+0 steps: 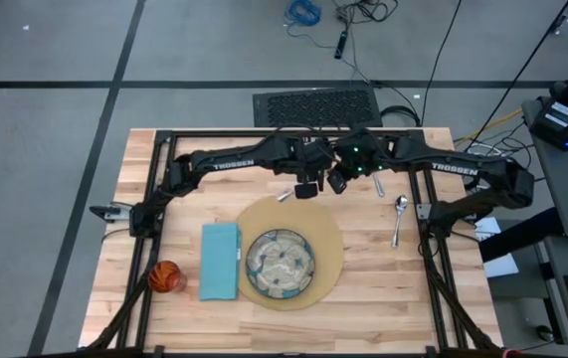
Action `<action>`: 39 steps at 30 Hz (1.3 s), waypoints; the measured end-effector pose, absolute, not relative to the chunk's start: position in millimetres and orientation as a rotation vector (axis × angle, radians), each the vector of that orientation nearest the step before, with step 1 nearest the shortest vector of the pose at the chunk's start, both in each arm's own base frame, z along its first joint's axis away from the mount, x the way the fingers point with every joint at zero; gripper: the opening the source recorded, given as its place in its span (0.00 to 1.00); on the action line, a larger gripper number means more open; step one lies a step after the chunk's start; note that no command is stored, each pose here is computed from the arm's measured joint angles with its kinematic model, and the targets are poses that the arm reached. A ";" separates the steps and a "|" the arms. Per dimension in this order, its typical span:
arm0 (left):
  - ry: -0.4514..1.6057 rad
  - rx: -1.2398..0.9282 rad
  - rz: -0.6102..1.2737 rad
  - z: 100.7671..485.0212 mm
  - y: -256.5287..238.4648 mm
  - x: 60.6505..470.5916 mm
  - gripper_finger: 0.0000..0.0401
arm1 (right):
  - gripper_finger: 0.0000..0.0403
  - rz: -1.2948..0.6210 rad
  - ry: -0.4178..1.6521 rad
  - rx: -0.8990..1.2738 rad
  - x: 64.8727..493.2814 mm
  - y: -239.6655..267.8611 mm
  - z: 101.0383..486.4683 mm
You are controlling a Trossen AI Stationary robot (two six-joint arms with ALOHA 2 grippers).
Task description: Set table place
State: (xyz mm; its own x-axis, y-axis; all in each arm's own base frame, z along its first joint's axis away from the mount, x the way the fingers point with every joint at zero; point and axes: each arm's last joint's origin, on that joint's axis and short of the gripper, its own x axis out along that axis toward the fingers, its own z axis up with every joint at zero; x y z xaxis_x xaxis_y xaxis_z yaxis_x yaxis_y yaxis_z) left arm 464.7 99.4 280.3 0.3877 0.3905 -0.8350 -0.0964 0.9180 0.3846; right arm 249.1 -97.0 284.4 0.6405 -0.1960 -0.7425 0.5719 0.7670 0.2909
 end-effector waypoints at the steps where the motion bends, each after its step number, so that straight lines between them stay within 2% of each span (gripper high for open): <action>1: 1.145 0.291 0.328 279.9 99.2 463.8 0.36 | 0.00 -0.479 0.764 0.534 246.8 -98.0 284.8; 8: 1.208 0.316 0.360 281.5 90.6 457.2 0.36 | 0.00 -0.618 0.795 0.526 223.5 -115.7 288.6; 15: 1.074 0.387 0.321 289.7 75.2 470.7 0.36 | 0.00 -0.570 0.726 0.551 217.9 -120.7 297.6; 30: 1.028 0.447 0.315 291.5 75.3 475.8 0.36 | 0.00 -0.513 0.623 0.568 182.3 -116.8 324.7; 39: 0.986 0.488 0.363 295.1 75.1 479.7 0.36 | 0.00 -0.485 0.617 0.557 179.6 -114.8 327.2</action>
